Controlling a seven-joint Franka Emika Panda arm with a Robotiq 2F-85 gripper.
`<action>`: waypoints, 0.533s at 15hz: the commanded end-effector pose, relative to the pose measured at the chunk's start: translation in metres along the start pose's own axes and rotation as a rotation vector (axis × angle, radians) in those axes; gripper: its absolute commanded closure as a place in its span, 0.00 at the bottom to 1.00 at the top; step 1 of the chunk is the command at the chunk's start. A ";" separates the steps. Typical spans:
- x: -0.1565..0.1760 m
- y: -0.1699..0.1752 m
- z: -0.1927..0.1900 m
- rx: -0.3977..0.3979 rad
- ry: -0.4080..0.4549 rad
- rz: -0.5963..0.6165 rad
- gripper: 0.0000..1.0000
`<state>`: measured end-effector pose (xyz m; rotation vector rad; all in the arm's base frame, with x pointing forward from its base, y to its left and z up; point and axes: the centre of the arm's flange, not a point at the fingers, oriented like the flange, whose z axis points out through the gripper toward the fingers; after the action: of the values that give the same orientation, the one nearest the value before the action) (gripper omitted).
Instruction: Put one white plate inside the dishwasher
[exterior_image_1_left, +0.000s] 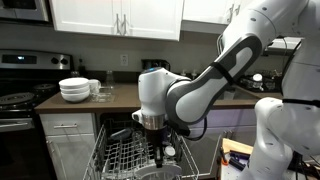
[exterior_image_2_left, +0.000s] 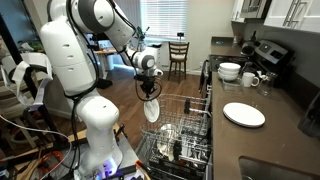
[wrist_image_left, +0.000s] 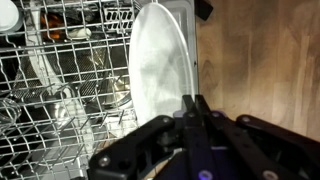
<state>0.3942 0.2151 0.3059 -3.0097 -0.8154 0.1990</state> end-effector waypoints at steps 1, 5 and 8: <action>0.020 0.014 -0.013 0.034 -0.046 -0.112 0.99; 0.014 0.010 -0.004 0.018 -0.032 -0.086 0.96; 0.015 0.010 -0.002 0.020 -0.037 -0.089 0.96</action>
<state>0.4120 0.2135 0.3054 -2.9519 -0.9418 0.2610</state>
